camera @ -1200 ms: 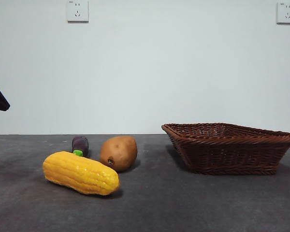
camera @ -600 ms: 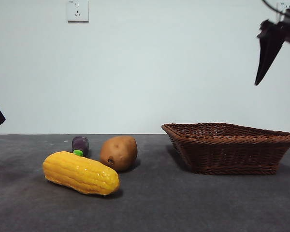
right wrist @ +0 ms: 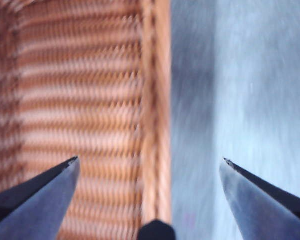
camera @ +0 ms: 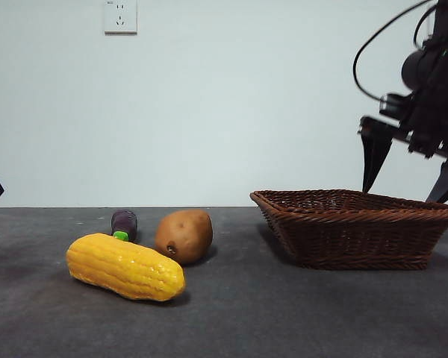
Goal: Help me put the vegetables on the table into the basket
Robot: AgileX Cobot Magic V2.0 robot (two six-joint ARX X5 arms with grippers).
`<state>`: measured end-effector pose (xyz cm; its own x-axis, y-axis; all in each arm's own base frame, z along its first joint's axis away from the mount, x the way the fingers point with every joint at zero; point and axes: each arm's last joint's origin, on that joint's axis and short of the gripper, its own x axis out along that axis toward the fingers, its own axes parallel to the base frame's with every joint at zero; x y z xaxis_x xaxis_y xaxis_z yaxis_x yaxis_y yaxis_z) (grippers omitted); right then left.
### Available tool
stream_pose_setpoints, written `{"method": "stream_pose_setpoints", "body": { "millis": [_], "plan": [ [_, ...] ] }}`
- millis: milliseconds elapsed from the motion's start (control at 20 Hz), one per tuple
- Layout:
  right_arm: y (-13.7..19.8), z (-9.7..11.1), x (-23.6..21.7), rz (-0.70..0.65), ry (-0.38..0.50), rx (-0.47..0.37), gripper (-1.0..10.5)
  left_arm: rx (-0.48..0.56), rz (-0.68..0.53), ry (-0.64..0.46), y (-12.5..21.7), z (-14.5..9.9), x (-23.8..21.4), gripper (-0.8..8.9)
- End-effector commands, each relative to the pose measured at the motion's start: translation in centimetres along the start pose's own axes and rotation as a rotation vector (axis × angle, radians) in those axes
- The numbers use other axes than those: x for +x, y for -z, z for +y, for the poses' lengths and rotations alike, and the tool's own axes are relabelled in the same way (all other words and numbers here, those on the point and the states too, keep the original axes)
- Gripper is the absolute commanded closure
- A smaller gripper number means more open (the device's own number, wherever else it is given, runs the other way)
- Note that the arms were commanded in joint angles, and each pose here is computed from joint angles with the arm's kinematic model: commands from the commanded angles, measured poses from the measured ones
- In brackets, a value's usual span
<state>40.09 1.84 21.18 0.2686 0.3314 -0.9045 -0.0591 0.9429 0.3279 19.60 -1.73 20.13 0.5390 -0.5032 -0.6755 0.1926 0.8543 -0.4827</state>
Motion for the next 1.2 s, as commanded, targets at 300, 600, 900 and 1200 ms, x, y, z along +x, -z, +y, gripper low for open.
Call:
{"method": "stream_pose_setpoints", "body": {
  "millis": [300, 600, 900, 1200],
  "plan": [
    [-0.6, -0.8, 4.1, 0.062, -0.017, -0.009, 9.6, 0.007, 0.006, 0.005, 0.1, 0.1, 0.1, 8.17],
    [-1.3, -0.2, 2.6, 0.057, -0.021, -0.011, 9.6, -0.022, 0.016, 0.004, -1.1, -0.7, -0.8, 8.17],
    [-0.6, 1.4, -2.3, 0.036, -0.023, -0.043, 9.6, 0.07, 0.094, -0.001, -6.2, -3.6, -3.5, 8.17],
    [1.2, 3.0, -7.2, 0.029, -0.025, -0.093, 9.6, 0.579, 0.326, 0.099, -5.3, -7.3, -0.6, 7.72]
  ]
}}
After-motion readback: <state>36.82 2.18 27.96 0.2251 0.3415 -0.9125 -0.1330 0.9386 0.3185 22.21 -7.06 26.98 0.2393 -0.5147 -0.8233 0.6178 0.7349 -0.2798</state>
